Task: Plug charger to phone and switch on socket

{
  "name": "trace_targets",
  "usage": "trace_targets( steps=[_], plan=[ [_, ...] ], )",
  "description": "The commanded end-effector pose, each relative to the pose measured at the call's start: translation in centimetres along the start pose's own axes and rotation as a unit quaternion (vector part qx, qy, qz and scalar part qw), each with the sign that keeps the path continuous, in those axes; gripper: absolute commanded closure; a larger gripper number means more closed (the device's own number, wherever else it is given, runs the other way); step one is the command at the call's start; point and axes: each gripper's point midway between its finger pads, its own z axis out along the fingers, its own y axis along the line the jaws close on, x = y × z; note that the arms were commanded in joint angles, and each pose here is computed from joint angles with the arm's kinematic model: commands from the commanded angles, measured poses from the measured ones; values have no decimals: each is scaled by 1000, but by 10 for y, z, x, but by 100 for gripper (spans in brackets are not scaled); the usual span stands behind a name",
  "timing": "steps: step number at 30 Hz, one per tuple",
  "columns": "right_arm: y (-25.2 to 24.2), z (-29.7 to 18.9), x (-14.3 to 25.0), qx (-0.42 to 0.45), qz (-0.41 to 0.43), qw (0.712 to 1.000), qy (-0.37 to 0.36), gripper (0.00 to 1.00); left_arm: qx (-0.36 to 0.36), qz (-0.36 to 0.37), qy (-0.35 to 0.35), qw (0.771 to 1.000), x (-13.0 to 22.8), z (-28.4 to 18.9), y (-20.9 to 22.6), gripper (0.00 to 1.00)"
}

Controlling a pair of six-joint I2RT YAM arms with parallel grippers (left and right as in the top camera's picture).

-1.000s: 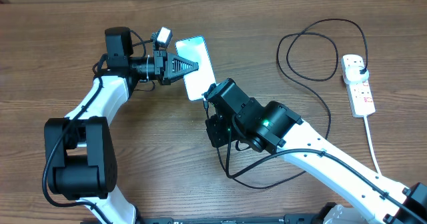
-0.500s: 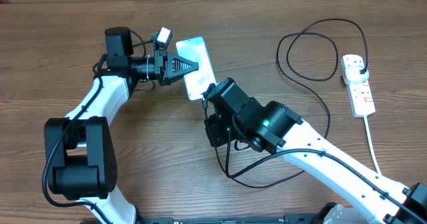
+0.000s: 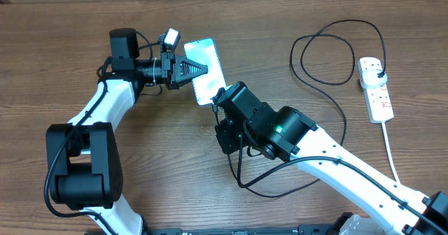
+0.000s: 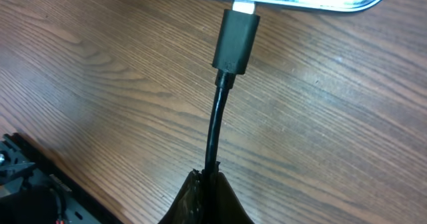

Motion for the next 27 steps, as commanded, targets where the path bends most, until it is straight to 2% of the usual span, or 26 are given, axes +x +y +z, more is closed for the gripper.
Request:
trace_targets(
  steps=[1,6,10,12,13,17,19,22,24,27],
  plan=[
    [-4,-6,-18,16,-16,999,-37,96,24,23,20,999,3,0,-13,96],
    [-1,-6,-24,10,-16,999,-50,94,24,24,24,999,5,4,-13,96],
    [-1,-5,-18,9,-13,999,-36,78,24,25,24,999,5,4,-13,96],
    [0,-5,-14,5,-13,1000,-28,74,21,26,22,999,4,4,-12,96],
    [2,-5,-13,0,-14,1000,-25,55,18,26,19,999,3,4,-11,96],
    [10,-4,-13,-11,-19,999,-27,30,9,26,11,1000,0,4,-8,96],
    [8,-4,-15,-2,-21,999,-34,28,8,25,10,1000,0,4,-8,96],
    [-2,-2,-22,36,-12,998,-54,38,8,25,10,1000,0,4,-8,96],
    [-10,0,-29,57,4,996,-73,49,8,26,11,1000,0,4,-8,96],
    [-7,2,-35,53,4,995,-81,56,8,26,11,1000,0,4,-8,96]
  ],
)
